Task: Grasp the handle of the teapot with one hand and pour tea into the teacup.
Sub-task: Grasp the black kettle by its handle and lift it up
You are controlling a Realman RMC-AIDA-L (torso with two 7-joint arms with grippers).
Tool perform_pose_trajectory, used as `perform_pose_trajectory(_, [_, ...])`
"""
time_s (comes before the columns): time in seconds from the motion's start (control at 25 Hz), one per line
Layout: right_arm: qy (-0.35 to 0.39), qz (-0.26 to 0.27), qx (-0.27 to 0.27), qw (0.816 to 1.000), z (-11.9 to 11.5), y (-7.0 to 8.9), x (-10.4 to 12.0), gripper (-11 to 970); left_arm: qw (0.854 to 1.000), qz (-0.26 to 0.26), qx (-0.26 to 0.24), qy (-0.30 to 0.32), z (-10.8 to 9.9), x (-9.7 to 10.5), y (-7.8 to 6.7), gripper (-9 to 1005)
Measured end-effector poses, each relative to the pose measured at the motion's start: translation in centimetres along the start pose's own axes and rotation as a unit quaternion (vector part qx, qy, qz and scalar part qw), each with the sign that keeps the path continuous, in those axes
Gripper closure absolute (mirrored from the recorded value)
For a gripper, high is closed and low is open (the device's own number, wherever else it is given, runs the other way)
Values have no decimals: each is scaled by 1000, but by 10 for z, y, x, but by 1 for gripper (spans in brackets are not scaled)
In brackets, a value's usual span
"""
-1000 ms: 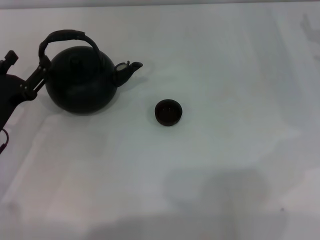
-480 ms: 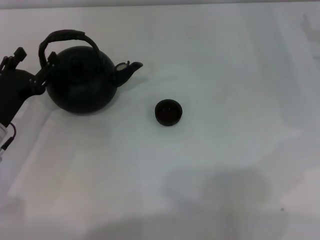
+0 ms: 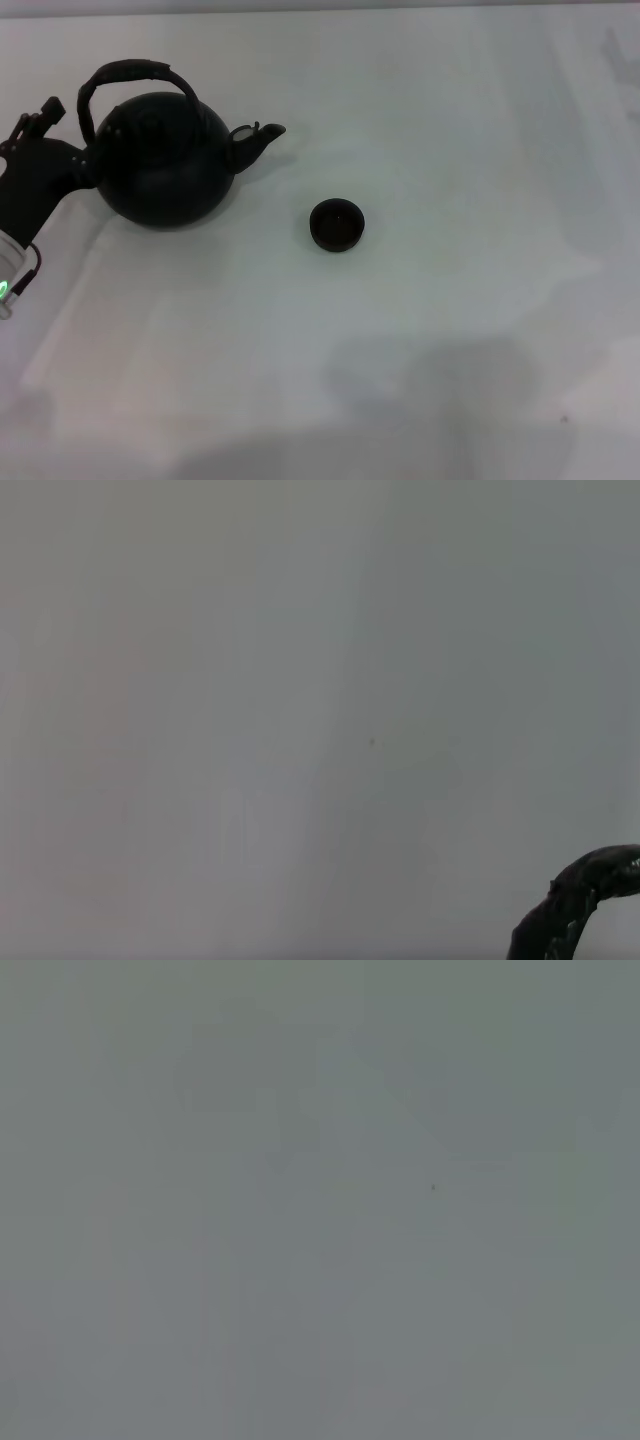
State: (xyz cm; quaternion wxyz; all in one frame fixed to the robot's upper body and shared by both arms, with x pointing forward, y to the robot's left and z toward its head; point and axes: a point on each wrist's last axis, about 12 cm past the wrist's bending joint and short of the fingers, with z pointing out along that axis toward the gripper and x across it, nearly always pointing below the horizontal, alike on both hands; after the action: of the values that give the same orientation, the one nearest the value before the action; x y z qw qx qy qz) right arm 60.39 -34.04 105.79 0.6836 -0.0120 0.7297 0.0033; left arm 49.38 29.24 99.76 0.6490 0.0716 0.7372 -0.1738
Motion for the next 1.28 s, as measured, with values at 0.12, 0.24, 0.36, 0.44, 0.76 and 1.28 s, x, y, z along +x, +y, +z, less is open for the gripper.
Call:
perform_pose_trajectory(0.12, [0,0,0,1000,0,0,0,119,1000,2,2,0,1,0,0,162])
perform_pose_trajectory(0.24, [0,0,0,1000,0,0,0,119,1000,3,4,2,1,0,-1,226])
perform_pose_trajectory(0.36, [0,0,0,1000,0,0,0,119,1000,4,6,3,2,0,-2,333])
perform_pose_trajectory(0.44, [0,0,0,1000,0,0,0,119,1000,5,7,3,2,0,-2,404])
perform_pose_trajectory(0.76, [3,0,1,1000,0,0,1,119,1000,9,16,5,4,-1,-3,578])
perform_pose_trajectory(1.28, [8,0,3,1000,-1,-1,2,119,1000,13,26,1,7,-3,-6,861])
